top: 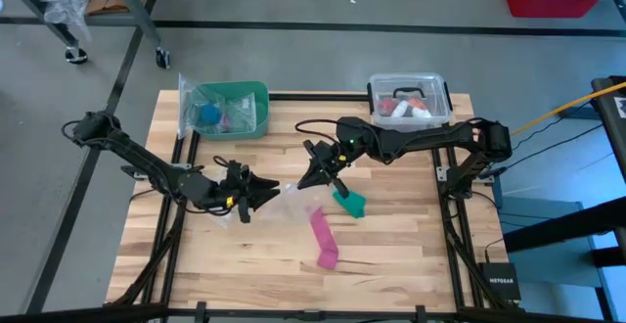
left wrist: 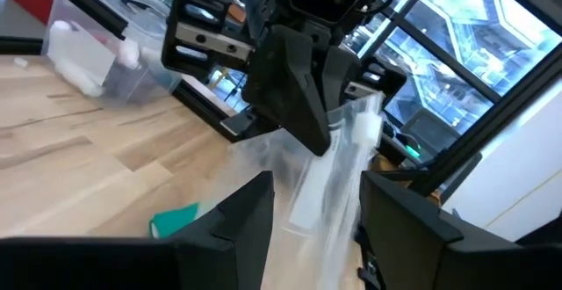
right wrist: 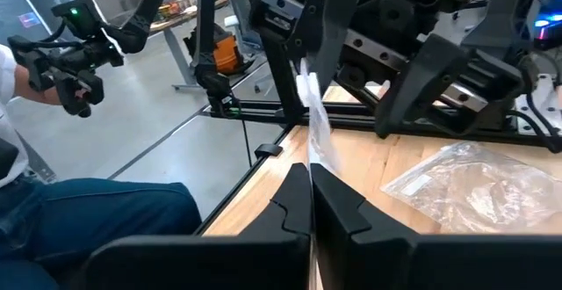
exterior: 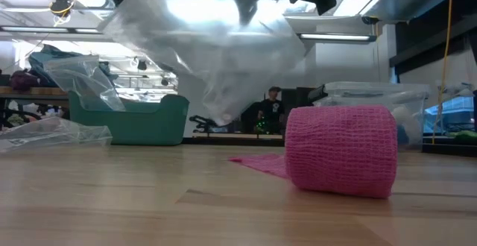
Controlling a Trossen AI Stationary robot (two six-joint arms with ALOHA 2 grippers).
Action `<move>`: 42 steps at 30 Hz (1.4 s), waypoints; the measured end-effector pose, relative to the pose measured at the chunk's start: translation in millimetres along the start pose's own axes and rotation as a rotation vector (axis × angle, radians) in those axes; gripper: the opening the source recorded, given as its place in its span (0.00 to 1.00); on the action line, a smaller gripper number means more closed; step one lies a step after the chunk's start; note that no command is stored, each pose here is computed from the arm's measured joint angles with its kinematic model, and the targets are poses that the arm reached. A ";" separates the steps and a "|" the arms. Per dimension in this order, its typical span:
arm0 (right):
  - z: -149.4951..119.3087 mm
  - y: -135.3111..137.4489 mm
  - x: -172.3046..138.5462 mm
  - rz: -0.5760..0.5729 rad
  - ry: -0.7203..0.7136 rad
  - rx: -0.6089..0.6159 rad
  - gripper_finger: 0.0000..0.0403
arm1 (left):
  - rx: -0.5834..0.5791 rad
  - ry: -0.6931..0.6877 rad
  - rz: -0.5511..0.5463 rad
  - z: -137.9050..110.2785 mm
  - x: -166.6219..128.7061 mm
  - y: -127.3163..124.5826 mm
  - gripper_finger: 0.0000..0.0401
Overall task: Roll bandage
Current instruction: Open the transparent zip bag
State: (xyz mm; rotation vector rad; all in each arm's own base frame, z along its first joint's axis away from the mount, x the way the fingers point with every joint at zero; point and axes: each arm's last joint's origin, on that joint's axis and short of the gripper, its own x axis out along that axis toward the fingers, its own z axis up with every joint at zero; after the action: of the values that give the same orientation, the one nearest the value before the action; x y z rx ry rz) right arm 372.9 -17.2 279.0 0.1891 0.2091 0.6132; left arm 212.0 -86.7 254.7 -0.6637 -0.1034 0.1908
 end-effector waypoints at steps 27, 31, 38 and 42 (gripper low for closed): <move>3.3 0.0 -0.2 -0.006 -0.029 -0.036 0.00 | 0.088 0.049 0.034 -5.5 -0.1 4.2 0.40; 6.9 0.5 -0.4 -0.003 -0.059 -0.052 0.00 | 0.101 0.062 0.043 -7.0 -0.2 5.4 0.40; 9.5 -1.2 -0.6 -0.075 -0.089 -0.054 0.00 | 0.108 0.086 0.029 -8.5 -0.3 5.7 0.40; 7.4 -2.4 -0.5 -0.103 -0.074 -0.038 0.00 | 0.099 0.099 0.004 -8.5 -0.3 4.6 0.40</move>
State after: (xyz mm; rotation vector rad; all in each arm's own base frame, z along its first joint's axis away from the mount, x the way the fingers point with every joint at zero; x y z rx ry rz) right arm 375.6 -20.3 285.6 0.1631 0.1346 0.5065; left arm 212.3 -88.3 245.2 -0.5734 0.0020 0.1652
